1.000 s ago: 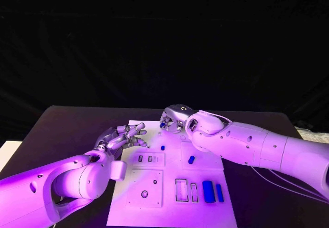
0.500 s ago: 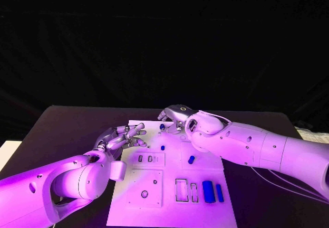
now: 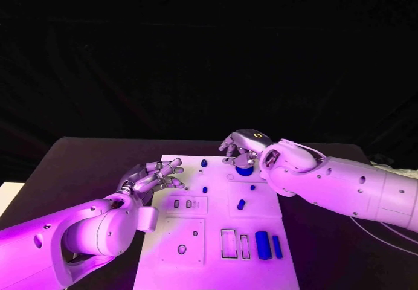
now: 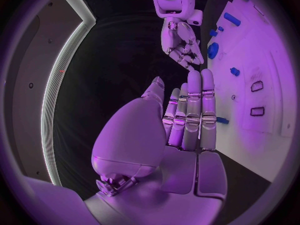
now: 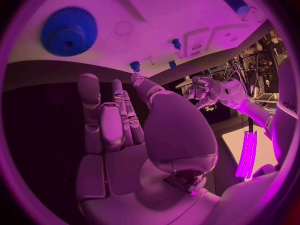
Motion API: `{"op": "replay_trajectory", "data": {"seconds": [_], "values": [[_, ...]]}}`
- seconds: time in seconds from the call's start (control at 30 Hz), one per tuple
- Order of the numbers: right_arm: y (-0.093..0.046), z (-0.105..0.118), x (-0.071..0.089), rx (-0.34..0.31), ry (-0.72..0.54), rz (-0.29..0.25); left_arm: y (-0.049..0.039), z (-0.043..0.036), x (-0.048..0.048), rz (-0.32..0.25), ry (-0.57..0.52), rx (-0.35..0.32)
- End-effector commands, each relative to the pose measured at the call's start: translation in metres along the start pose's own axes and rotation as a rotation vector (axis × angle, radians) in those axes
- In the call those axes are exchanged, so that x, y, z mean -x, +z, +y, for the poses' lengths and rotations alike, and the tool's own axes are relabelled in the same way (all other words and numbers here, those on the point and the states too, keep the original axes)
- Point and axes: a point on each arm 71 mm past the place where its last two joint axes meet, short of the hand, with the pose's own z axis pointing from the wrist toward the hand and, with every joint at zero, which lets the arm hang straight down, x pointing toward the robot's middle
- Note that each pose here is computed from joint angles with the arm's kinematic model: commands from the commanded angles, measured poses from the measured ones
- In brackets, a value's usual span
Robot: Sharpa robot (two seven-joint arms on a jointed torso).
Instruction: Assemble the parts on the task board
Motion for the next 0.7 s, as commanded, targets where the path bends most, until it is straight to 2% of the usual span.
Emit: {"op": "replay_trajectory", "data": {"seconds": [0.03, 0.2, 0.33, 0.7], "values": [[-0.010, -0.009, 0.006, -0.098, 0.083, 0.007, 0.0002, -0.0010, -0.0021, 0.022, -0.008, -0.003], [-0.027, -0.031, 0.010, -0.212, 0.138, 0.087, 0.0000, -0.0010, -0.0016, 0.022, -0.008, -0.002], [-0.029, -0.043, 0.009, -0.260, 0.118, 0.120, -0.0001, -0.0010, -0.0014, 0.022, -0.009, -0.002], [-0.024, -0.048, 0.000, -0.284, 0.087, 0.176, -0.0001, -0.0008, -0.0017, 0.026, -0.010, -0.001]]}}
